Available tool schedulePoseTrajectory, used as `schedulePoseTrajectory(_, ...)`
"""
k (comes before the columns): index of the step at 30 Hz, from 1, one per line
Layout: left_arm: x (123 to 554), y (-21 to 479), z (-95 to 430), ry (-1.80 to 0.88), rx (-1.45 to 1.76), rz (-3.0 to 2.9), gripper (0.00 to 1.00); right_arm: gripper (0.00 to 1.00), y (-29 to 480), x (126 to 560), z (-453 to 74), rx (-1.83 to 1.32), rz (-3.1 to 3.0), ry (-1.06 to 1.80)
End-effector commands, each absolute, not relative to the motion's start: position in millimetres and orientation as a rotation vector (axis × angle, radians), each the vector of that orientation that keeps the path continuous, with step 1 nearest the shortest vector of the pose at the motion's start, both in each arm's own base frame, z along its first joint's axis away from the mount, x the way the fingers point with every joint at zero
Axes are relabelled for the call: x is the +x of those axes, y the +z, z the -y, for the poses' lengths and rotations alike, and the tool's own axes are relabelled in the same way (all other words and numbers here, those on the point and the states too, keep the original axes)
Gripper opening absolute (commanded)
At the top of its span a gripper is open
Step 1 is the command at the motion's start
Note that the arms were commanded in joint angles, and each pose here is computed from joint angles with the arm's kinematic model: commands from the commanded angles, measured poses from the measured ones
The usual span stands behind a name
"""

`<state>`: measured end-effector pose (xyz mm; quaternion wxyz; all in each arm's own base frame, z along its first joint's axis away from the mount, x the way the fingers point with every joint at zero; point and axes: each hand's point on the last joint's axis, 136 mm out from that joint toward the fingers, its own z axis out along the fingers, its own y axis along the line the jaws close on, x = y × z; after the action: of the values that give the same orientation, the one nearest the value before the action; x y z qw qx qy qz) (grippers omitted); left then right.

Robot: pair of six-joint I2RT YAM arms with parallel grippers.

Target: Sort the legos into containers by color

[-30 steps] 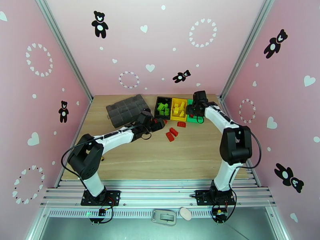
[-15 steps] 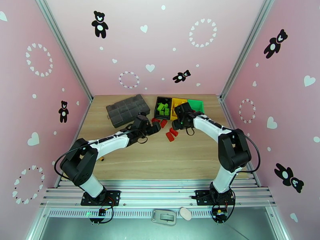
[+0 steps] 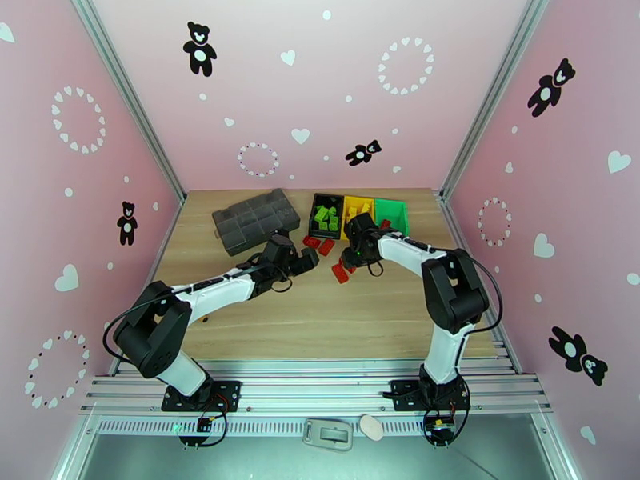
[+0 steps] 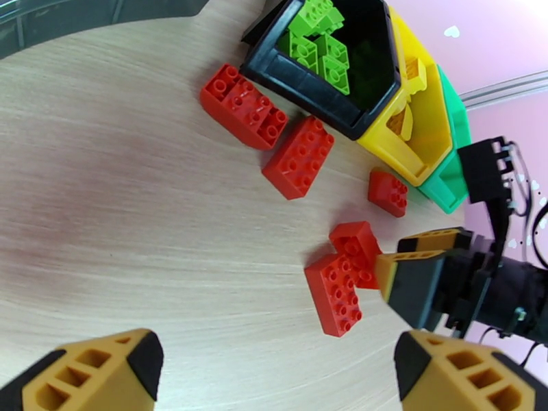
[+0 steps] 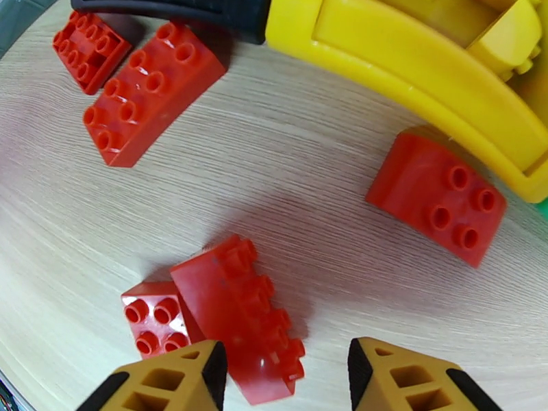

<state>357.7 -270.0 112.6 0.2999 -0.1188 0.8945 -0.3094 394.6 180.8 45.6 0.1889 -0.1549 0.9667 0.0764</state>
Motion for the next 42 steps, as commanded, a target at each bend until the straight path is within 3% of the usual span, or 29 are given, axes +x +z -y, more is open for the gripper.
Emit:
schedulePoseTrajectory(1,360,121,266,-0.829,-0.331,-2.342,0.95,0.49,29,390,-184,-0.460,-2.752,0.219)
schedulePoseTrajectory(7,363,120,269,-0.831,-0.328,-2.347,0.95,0.44,17,389,-188,-0.467,-2.773,0.240)
schedulePoseTrajectory(16,365,120,272,-0.840,-0.327,-2.350,0.95,0.44,29,388,-191,-0.442,-2.742,0.260)
schedulePoseTrajectory(26,365,121,273,-0.844,-0.322,-2.350,0.95,0.56,71,393,-196,-0.443,-2.645,0.291)
schedulePoseTrajectory(31,367,120,275,-0.857,-0.326,-2.350,0.95,0.58,65,399,-202,-0.479,-2.662,0.273)
schedulePoseTrajectory(42,364,117,273,-0.851,-0.330,-2.354,0.95,0.50,38,413,-208,-0.491,-2.713,0.225)
